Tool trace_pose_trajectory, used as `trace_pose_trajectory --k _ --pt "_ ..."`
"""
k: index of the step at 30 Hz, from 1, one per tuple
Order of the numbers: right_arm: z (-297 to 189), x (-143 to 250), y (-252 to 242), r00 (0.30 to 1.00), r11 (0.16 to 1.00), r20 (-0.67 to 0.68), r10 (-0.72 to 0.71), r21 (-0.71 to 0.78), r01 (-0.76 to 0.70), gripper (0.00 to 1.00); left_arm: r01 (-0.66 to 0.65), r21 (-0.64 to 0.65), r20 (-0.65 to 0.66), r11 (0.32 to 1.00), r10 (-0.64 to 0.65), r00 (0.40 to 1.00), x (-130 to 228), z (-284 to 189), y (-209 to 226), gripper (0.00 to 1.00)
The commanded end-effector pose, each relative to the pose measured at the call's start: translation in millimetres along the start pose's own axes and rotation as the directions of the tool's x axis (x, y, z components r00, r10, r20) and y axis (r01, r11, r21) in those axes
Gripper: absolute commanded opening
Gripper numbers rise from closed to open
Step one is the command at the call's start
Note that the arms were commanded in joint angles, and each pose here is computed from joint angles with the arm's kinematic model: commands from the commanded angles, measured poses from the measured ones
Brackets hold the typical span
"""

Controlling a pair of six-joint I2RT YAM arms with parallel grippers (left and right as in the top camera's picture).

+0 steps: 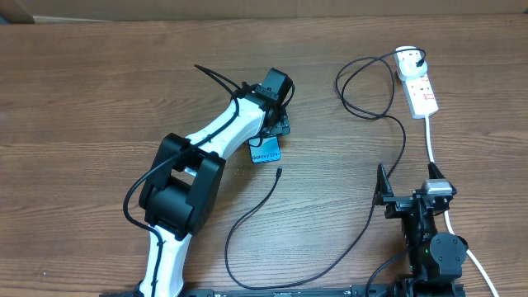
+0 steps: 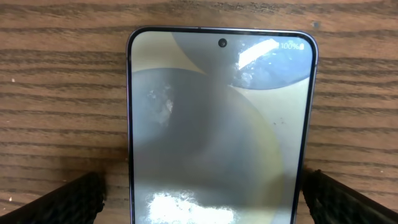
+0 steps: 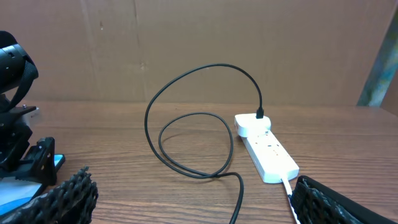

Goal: Plug charger to phone and switch on socket

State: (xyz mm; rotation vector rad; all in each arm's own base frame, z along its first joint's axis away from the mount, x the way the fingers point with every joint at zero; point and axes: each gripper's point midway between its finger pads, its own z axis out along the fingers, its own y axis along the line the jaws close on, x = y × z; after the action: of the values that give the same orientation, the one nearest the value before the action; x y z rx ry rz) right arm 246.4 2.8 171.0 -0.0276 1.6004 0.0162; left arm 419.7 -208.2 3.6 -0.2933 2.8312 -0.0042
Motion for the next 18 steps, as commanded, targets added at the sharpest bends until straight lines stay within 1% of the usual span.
trace_pose_trajectory --k 1,14,18 --pt "0.0 1.1 -2.5 1.000 1.000 0.006 -0.002 0.013 0.002 1.00 0.018 -0.004 -0.041 1.000 -0.018 0.999 11.9 13.5 0.3 1.00" --pt "0.0 1.1 -2.5 1.000 1.000 0.006 -0.002 0.013 0.002 1.00 0.016 -0.009 -0.047 1.000 -0.017 0.999 13.3 13.4 1.6 0.99" --pt "0.0 1.1 -2.5 1.000 1.000 0.006 -0.002 0.013 0.002 1.00 0.016 -0.007 -0.053 1.000 -0.016 0.998 14.6 13.3 1.5 0.91"
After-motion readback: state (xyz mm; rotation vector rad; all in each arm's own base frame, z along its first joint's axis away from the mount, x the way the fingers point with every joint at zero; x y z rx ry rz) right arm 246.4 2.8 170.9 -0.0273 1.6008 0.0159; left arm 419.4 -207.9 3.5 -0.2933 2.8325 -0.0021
